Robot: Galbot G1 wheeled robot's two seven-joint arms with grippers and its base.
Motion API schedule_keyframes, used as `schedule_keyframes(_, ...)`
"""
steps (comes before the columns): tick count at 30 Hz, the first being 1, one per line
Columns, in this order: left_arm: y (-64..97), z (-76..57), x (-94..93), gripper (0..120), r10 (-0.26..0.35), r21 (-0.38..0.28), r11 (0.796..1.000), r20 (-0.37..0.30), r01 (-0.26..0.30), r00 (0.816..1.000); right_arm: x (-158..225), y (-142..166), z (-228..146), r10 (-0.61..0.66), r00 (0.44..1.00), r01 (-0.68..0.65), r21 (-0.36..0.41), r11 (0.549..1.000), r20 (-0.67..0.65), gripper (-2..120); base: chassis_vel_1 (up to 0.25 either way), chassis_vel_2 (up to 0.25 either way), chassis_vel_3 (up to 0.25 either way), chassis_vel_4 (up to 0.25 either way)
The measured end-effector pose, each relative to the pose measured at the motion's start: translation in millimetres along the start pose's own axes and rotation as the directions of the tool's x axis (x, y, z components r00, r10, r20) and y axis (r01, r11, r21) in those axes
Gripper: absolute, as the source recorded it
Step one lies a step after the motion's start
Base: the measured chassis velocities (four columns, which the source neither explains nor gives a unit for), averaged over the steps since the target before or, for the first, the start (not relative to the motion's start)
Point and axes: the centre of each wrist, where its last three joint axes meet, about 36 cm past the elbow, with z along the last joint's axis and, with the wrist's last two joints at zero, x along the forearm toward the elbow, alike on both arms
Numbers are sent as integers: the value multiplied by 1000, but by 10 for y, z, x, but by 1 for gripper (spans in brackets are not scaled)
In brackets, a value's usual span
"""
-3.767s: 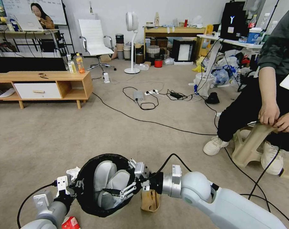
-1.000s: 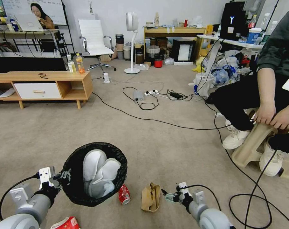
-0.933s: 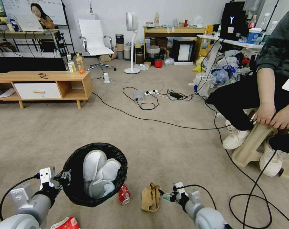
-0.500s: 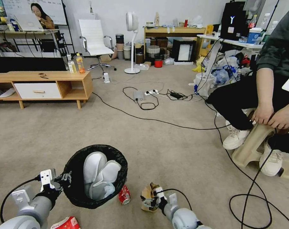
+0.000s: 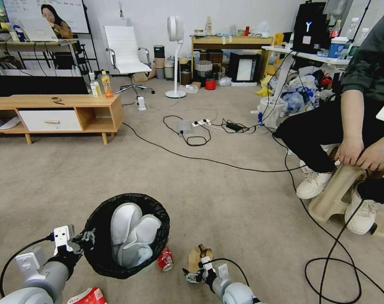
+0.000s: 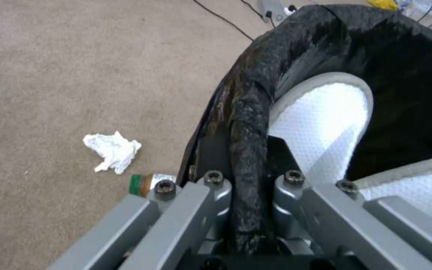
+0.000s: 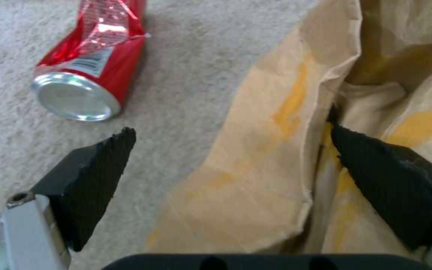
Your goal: Pick up the trash bin and place the garbage on the floor into it.
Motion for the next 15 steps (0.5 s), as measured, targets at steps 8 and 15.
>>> schedule_keyframes(8, 5, 9, 6, 5, -1, -1, 1000, 0, 1, 1000, 33, -93, 40, 21, 1000, -21, -5, 1000, 2, 100, 0, 0, 0, 0)
schedule_keyframes(15, 12, 12, 12, 5, -1, -4, 1000, -1, 1, 1000, 8, -89, 41, 24, 1000, -24, -5, 1000, 4, 100, 0, 0, 0, 0)
